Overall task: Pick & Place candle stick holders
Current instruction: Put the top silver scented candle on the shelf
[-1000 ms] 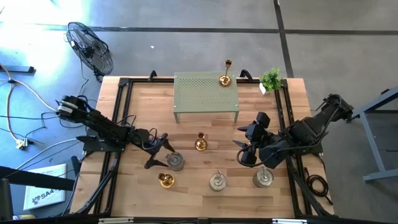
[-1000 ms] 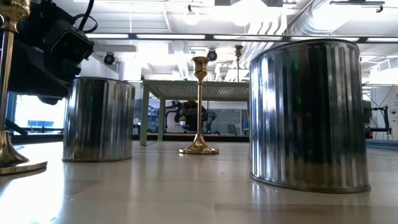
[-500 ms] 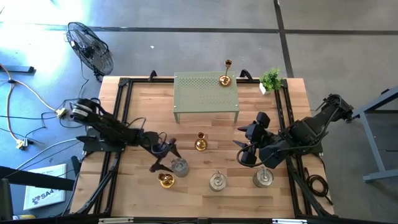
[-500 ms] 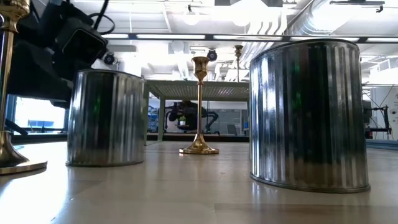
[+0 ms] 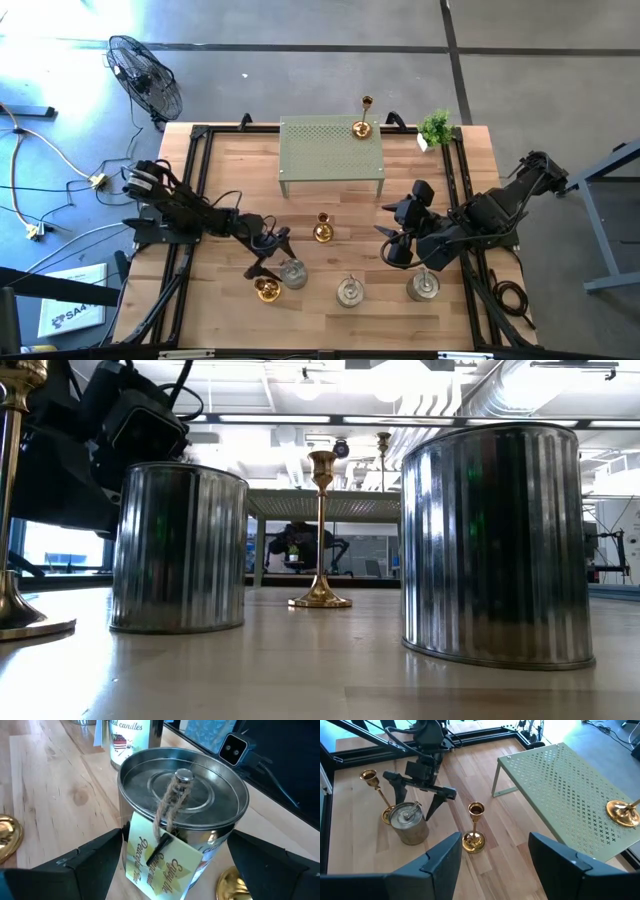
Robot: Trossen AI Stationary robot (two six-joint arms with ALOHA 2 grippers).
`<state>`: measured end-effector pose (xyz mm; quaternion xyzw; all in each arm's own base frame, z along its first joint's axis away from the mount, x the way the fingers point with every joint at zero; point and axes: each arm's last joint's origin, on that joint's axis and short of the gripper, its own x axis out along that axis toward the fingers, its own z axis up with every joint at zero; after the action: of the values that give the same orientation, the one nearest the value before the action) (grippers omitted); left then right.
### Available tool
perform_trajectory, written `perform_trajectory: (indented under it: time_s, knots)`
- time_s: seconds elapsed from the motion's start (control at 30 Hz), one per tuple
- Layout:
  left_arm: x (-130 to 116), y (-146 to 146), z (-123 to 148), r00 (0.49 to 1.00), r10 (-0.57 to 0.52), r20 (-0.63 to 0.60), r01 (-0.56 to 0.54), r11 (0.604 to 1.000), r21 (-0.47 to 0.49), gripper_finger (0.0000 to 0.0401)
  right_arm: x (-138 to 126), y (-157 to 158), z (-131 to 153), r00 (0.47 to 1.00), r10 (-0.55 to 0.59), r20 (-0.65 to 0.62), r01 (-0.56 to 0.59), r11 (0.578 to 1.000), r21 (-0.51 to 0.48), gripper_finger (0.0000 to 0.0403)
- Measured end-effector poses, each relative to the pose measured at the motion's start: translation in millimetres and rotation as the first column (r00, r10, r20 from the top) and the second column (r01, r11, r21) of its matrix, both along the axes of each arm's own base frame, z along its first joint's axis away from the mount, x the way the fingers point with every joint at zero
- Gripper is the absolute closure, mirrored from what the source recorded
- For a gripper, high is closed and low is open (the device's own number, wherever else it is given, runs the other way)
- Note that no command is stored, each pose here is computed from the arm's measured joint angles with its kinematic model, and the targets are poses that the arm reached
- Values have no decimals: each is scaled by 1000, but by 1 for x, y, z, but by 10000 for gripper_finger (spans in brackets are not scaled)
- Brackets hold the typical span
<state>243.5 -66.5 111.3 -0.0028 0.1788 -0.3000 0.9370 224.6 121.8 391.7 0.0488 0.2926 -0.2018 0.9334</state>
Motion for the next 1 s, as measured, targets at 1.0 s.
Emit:
perform_trajectory:
  time_s: [1.0]
  knots:
    - [2,1,1,998,57,15,-57,998,13,48,117,71,-116,932,292,-214,-322,939,-119,179]
